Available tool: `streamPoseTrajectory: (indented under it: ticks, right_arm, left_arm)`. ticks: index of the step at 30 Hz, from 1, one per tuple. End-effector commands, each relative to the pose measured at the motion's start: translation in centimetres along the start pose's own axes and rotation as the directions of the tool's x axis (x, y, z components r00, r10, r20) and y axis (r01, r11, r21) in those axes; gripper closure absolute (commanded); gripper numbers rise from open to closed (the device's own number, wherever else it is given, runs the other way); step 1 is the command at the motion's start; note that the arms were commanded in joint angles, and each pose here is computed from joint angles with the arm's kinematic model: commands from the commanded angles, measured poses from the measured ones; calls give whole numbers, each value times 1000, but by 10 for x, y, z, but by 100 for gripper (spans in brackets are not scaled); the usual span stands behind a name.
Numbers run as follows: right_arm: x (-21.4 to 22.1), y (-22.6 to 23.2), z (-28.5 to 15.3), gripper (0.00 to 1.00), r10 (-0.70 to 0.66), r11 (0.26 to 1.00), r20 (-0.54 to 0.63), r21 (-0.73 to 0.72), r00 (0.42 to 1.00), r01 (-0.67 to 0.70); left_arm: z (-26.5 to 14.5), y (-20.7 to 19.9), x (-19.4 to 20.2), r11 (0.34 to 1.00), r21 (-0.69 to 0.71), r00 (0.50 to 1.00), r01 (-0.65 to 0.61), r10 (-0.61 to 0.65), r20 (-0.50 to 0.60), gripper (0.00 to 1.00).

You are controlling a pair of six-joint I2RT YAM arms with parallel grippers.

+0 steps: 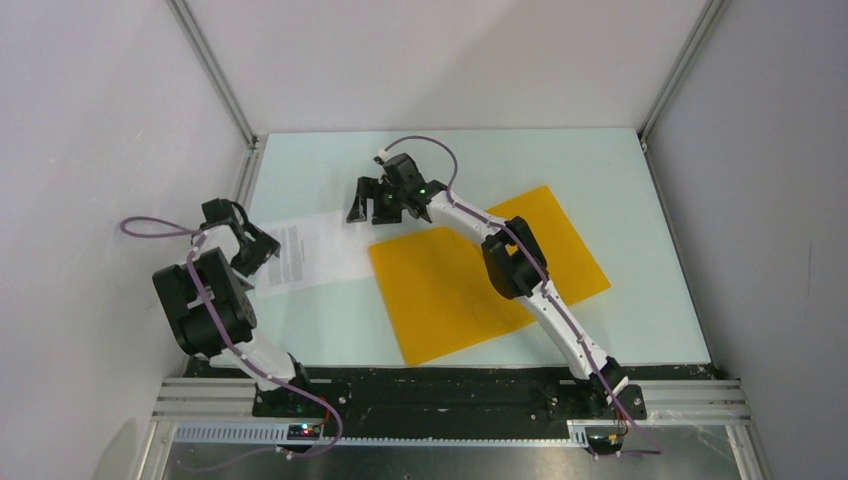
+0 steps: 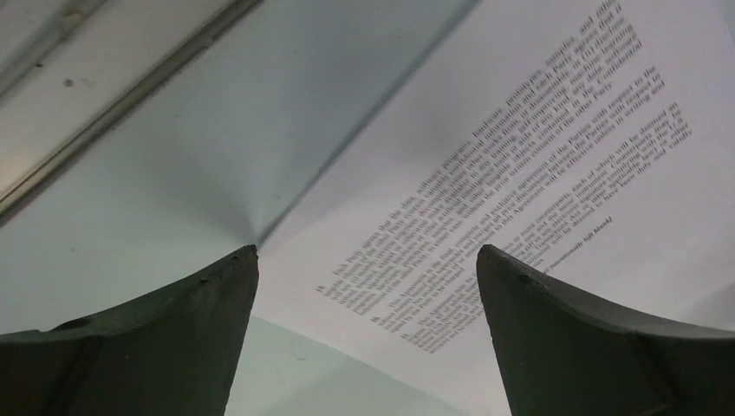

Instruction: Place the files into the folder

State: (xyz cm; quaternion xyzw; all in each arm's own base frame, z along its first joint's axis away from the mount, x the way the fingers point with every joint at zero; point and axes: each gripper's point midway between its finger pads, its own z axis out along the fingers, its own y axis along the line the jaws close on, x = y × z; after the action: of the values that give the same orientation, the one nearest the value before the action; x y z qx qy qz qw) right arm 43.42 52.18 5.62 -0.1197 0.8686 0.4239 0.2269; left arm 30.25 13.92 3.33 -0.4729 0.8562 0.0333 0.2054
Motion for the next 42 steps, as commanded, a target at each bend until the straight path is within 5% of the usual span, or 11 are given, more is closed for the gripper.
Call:
streamPoseTrajectory:
  ticks: [1, 17, 30, 36, 39, 42]
  right_arm:
    - [40, 2, 23, 13, 35, 999, -91, -32, 995, -38]
    - [49, 34, 22, 14, 19, 980, -133, -193, 991, -45]
    - [71, 139, -9, 6, 3, 772, -255, -614, 967, -164]
    - [55, 172, -37, 1, -58, 652, -183, -752, 981, -102]
    - [47, 181, -48, 1, -65, 626, -156, -776, 986, -82]
    - [38, 167, -39, 1, 10, 689, -145, -716, 989, -112]
  left_arm:
    - [2, -20, -2, 995, 97, 999, 29, -26, -31, 0]
    - [11, -17, 18, 994, 109, 996, 21, -12, -90, 3]
    - [7, -27, 35, 981, 193, 988, 19, 12, -155, 5]
    - [3, -32, 33, 976, 218, 989, 10, 23, -148, 5]
    - [1, -29, 32, 978, 208, 990, 2, 27, -136, 6]
    - [0, -26, 34, 980, 201, 990, -6, 34, -140, 6]
